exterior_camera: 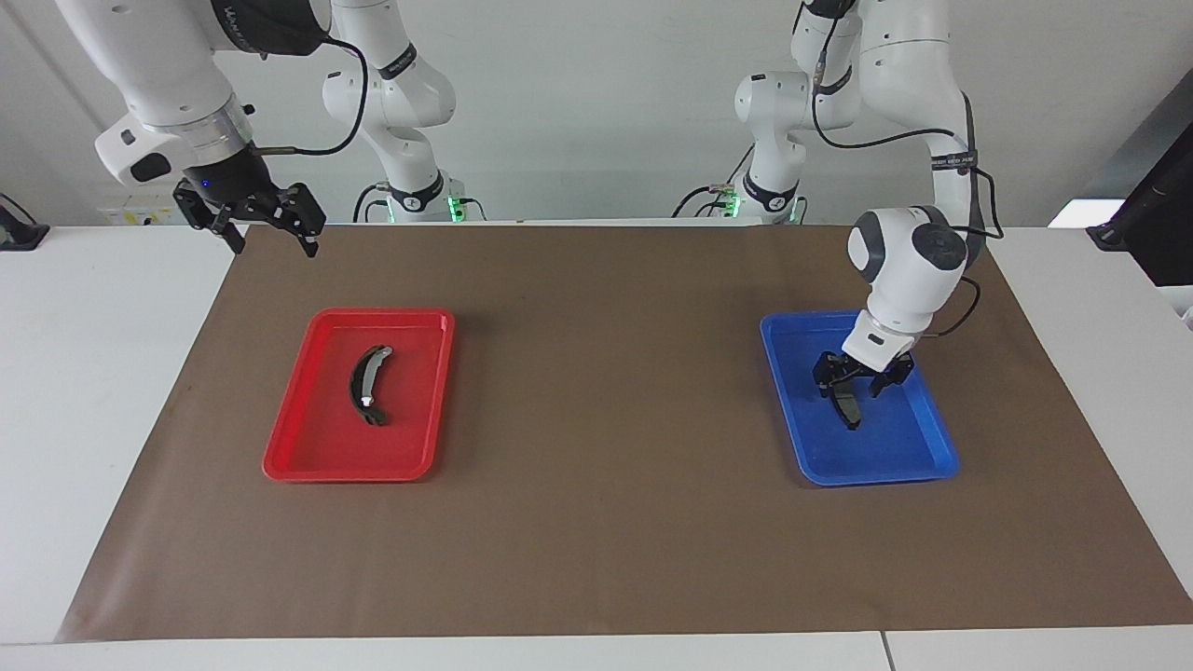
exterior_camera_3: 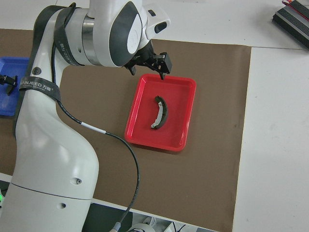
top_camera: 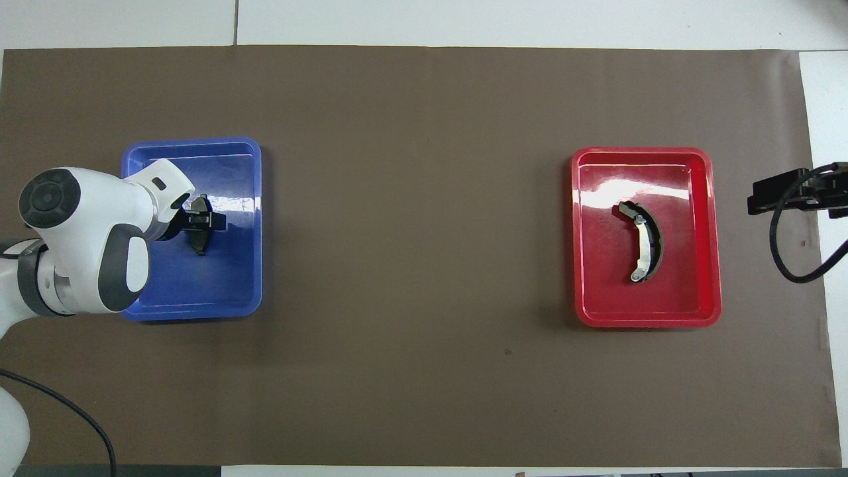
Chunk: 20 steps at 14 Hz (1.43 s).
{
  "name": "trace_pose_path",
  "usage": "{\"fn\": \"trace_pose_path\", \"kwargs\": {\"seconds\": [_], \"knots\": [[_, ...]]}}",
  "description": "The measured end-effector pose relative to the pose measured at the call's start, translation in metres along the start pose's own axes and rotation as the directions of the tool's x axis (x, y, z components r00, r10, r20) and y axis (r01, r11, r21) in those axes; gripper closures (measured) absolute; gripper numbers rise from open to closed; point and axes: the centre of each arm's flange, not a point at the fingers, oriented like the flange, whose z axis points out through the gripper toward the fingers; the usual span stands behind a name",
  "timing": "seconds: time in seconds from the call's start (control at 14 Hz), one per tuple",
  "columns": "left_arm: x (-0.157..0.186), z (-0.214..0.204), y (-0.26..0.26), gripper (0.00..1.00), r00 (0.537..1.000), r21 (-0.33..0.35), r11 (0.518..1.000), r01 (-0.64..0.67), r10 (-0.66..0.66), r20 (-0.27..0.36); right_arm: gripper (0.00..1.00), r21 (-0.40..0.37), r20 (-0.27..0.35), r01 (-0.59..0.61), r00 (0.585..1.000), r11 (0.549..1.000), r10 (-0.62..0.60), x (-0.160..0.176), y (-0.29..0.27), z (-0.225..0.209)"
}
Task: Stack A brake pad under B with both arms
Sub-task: 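Lift the flat pad with the left gripper while the right gripper reaches the red tray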
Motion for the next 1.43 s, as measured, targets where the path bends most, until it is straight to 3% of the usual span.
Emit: {"fn": "trace_pose_path", "kwargs": {"seconds": [0.14,0.21,0.43,0.5,0.71,1.0,1.21,1.43], "knots": [[-0.005,0.007,0.0,0.23,1.0,0.0,1.0,0.0,0.0,0.017,0.0,0.0,0.0,0.0,1.0,1.0,0.0,0.0,0.0,0.0],[-0.009,0.01,0.0,0.23,1.0,-0.001,1.0,0.001,-0.001,0.025,0.0,0.0,-0.001,0.0,1.0,1.0,0.0,0.0,0.0,0.0],[-0.008,0.002,0.0,0.57,1.0,-0.001,1.0,0.002,-0.002,0.012,0.0,0.0,-0.001,0.0,1.0,1.0,0.0,0.0,0.0,-0.001],[-0.008,-0.001,0.0,0.61,1.0,-0.001,1.0,0.002,-0.002,0.007,0.0,0.002,-0.001,0.0,1.0,1.0,0.0,0.0,0.0,-0.001],[-0.004,-0.029,0.0,0.61,1.0,-0.005,1.0,0.002,-0.002,0.002,0.0,0.012,-0.042,0.002,0.999,1.0,-0.001,0.004,-0.002,-0.004],[-0.001,-0.119,0.018,0.61,0.999,-0.019,0.999,-0.031,0.032,0.033,0.0,0.013,-0.06,-0.004,0.998,1.0,0.004,0.011,0.0,0.029],[-0.006,-0.129,0.094,0.61,0.996,-0.028,0.996,-0.086,0.086,0.013,0.0,0.014,-0.042,-0.004,0.999,1.0,0.005,0.012,0.0,0.089],[-0.018,-0.099,0.197,0.61,0.998,0.0,0.998,-0.069,0.069,-0.001,0.0,0.028,-0.048,0.034,0.998,0.999,-0.033,0.015,-0.003,0.155]]}}
